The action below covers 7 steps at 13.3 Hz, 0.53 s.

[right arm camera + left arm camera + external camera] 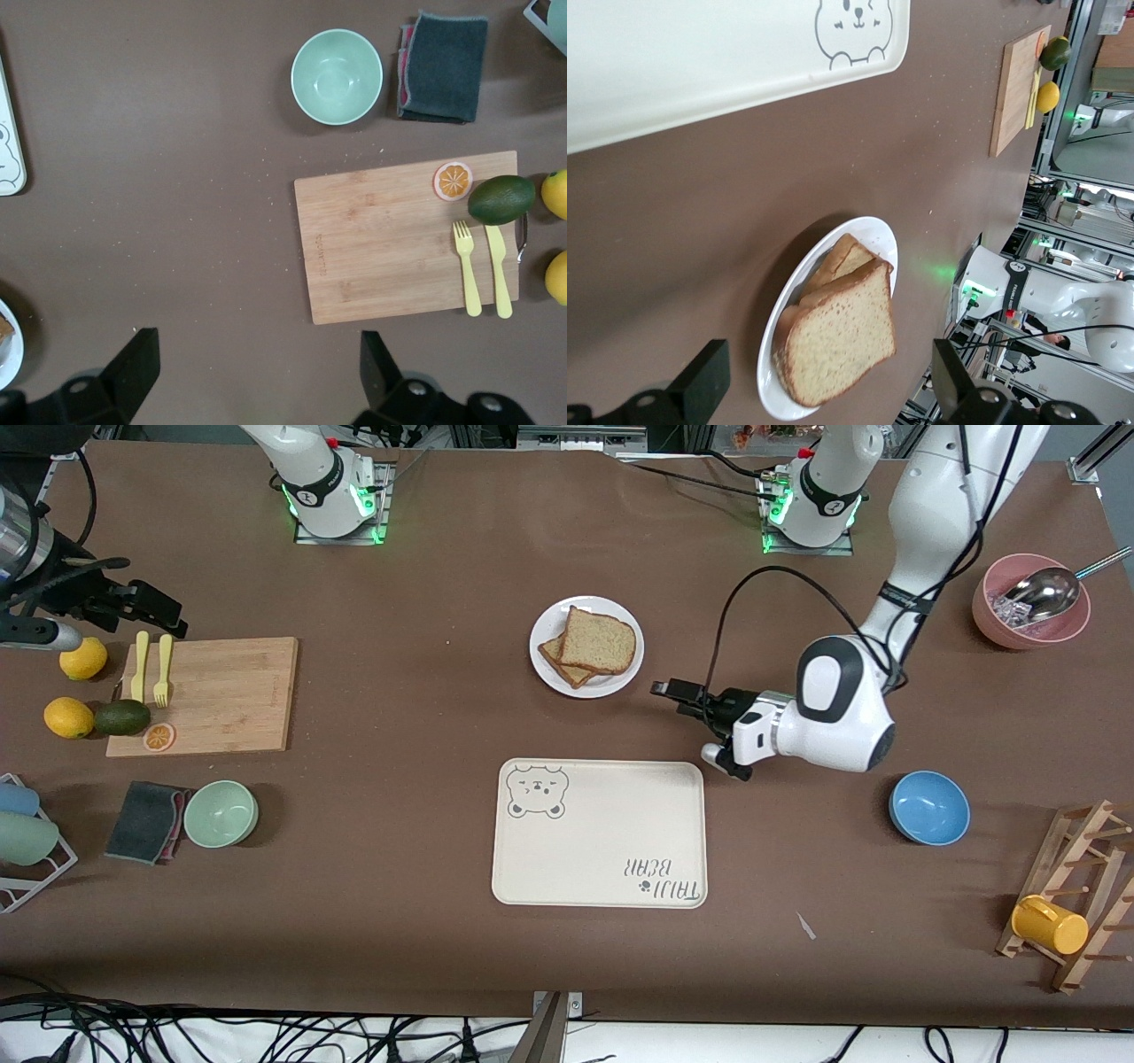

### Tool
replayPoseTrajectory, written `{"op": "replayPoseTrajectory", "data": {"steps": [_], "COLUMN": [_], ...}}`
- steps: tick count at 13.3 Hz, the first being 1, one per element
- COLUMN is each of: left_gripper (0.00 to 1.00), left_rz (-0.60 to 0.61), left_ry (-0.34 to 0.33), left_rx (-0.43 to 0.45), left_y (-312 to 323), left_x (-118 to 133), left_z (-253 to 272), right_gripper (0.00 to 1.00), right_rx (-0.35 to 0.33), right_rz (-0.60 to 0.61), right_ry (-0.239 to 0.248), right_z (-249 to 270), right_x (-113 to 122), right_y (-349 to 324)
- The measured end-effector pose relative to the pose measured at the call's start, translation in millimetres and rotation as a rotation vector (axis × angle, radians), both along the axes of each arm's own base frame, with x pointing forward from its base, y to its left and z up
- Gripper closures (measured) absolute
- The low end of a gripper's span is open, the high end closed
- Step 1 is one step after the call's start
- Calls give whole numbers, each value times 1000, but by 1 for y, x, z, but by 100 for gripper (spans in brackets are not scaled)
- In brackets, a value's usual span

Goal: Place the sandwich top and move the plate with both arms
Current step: 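Grasp the white plate rim with the left gripper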

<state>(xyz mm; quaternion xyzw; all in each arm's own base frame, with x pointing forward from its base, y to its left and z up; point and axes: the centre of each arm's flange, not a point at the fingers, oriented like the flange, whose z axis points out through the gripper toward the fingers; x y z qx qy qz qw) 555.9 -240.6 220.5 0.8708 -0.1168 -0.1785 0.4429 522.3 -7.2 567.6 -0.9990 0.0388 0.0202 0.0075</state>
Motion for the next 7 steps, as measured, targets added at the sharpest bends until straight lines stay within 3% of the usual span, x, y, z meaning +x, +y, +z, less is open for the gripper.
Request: {"op": "replayPoseTrajectory", "data": {"steps": [4,7], "left_gripper": [2,12], "left_rz": [-15,-16], "left_ry": [-34,-43], "left_rx": [8,15], "left_y": [-10,-26], "left_x": [-12,-19], "left_z": [-38,-54], "right_gripper": [0,0], "right_rx": [-24,-28], "right_rz": [42,47], "right_ry": [2,7], "right_z": [0,2], "right_x": [0,-1], "right_y": [-5,-5]}}
